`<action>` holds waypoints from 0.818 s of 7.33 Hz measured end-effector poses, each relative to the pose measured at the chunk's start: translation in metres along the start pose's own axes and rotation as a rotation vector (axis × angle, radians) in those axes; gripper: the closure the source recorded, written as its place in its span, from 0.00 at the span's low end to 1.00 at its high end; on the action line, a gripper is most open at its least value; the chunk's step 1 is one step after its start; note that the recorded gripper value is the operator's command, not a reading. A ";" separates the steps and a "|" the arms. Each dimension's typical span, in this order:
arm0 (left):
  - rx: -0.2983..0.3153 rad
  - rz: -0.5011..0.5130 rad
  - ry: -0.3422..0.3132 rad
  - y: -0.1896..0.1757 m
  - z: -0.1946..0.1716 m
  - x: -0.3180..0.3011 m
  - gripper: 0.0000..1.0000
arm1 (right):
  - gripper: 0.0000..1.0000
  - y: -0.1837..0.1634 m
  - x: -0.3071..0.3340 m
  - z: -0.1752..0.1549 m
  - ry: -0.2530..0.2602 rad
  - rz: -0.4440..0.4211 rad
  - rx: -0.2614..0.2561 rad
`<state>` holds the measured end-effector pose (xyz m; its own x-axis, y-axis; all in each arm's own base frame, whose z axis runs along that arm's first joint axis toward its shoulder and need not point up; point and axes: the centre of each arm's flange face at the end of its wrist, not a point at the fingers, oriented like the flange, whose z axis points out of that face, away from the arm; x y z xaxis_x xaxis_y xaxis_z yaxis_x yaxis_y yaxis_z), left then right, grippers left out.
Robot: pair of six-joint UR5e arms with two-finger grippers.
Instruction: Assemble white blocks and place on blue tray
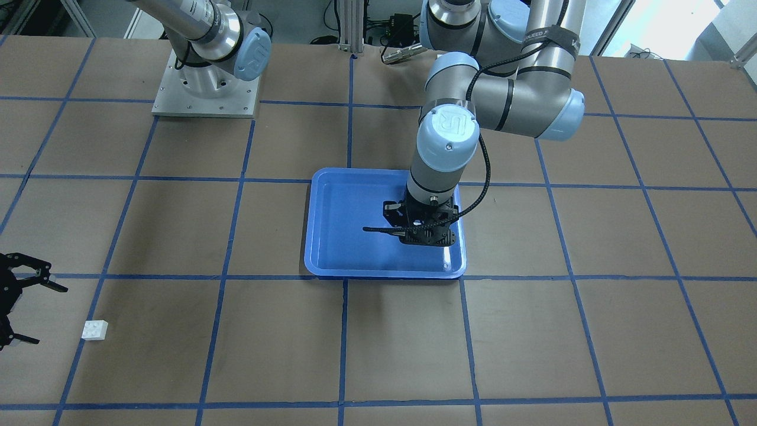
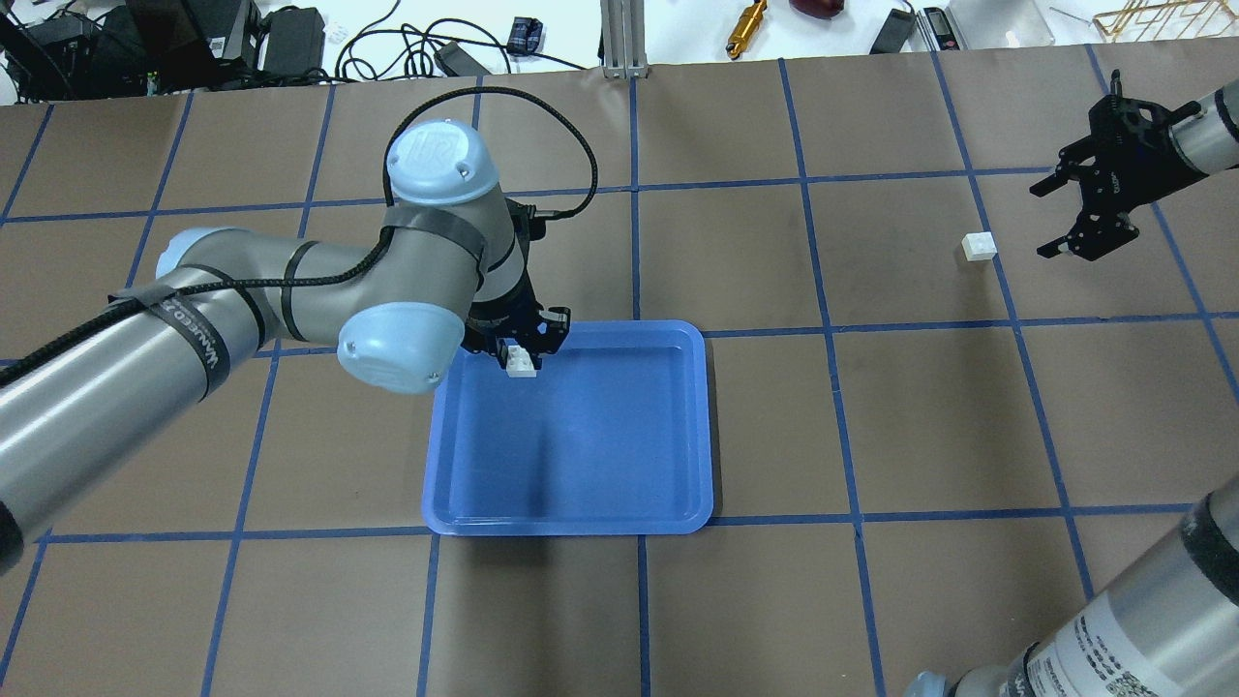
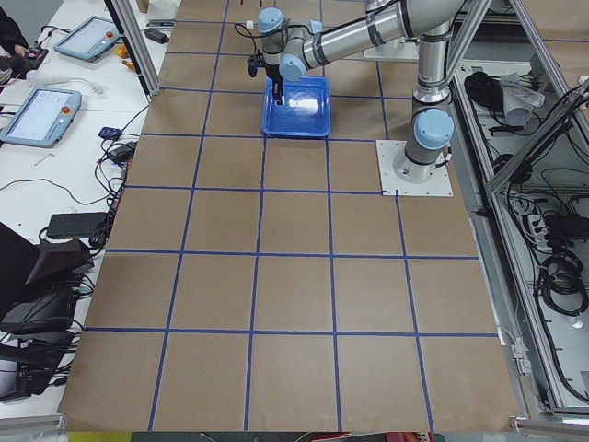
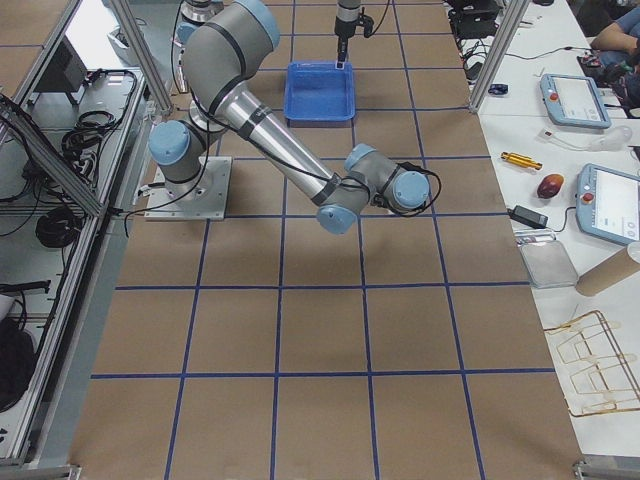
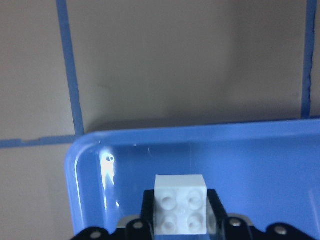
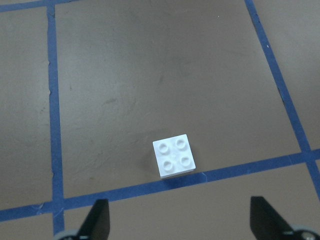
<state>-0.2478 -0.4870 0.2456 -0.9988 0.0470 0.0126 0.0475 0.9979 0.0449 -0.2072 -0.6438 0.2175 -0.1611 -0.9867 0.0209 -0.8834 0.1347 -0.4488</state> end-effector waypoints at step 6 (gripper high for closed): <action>0.006 -0.046 -0.005 0.045 0.044 0.039 1.00 | 0.00 -0.029 0.013 0.034 -0.112 -0.127 -0.116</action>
<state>-0.2849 -0.4380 0.2045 -1.0000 0.0009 0.0059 0.0012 0.9992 0.0396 -0.1685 -0.6633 0.2009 -0.0008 -0.9995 -0.0313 -0.9394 0.0115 -0.3426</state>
